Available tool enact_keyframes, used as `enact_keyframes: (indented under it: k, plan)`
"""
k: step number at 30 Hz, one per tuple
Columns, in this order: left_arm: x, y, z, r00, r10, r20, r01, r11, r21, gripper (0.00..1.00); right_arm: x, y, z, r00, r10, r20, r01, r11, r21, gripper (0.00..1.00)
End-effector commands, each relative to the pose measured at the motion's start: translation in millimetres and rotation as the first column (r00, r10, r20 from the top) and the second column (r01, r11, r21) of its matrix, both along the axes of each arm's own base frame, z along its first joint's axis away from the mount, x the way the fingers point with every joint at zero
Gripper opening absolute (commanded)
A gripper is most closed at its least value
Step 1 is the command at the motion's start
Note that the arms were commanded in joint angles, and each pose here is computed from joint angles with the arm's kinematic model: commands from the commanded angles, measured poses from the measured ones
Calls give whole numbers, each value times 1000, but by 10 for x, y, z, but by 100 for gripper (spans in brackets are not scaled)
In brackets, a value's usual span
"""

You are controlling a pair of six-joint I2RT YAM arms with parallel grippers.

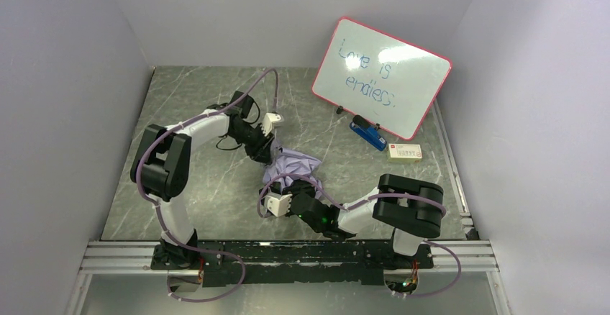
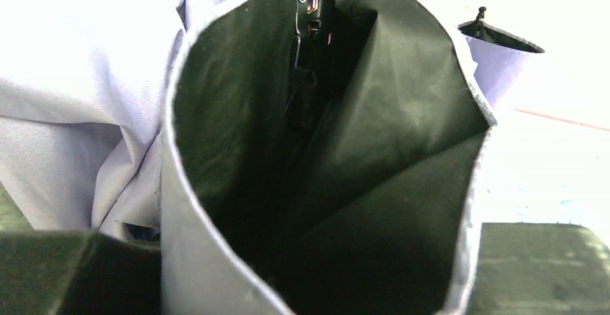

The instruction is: Put away the umbrella

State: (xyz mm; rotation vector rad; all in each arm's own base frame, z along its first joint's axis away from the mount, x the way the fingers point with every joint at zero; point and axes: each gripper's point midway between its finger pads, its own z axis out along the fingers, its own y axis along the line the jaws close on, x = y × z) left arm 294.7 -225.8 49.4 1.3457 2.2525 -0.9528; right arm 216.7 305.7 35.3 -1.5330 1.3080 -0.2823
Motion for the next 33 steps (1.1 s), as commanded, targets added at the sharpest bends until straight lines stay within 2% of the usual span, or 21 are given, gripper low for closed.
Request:
enact_keyframes:
  k: [1, 8, 16, 17, 19, 24, 25, 28, 33]
  plan:
    - [102, -59, 173, 999, -11, 43, 13, 999, -40, 29, -122, -200, -319, 998, -6, -68, -1, 994, -106, 19]
    - [154, 19, 461, 991, 20, 130, -18, 1000, -14, 7, -121, -219, -325, 997, -17, -69, 10, 995, -101, 18]
    - [105, 108, 781, 977, 35, 210, -34, 999, -7, 7, -110, -211, -318, 998, -20, -62, 14, 995, -102, 18]
    - [81, 125, 743, 977, 34, 210, -35, 999, -2, 15, -110, -209, -315, 998, -20, -63, 14, 995, -100, 18]
    - [64, 142, 677, 977, 39, 211, -40, 999, 2, 40, -118, -205, -312, 998, -19, -67, 12, 995, -97, 18]
    - [95, 105, 472, 981, 34, 189, -34, 999, -3, 76, -132, -195, -331, 997, -19, -75, 11, 995, -104, 18]
    - [123, 100, 433, 982, 37, 186, -37, 999, -1, 86, -134, -190, -334, 997, -18, -76, 10, 994, -106, 18]
    - [216, 65, 339, 984, 44, 172, -44, 999, -1, 92, -135, -166, -347, 997, -16, -79, 7, 994, -112, 18]
    - [395, 8, 261, 988, 64, 143, -60, 998, -32, 94, -138, -118, -366, 996, -11, -83, 1, 993, -117, 18]
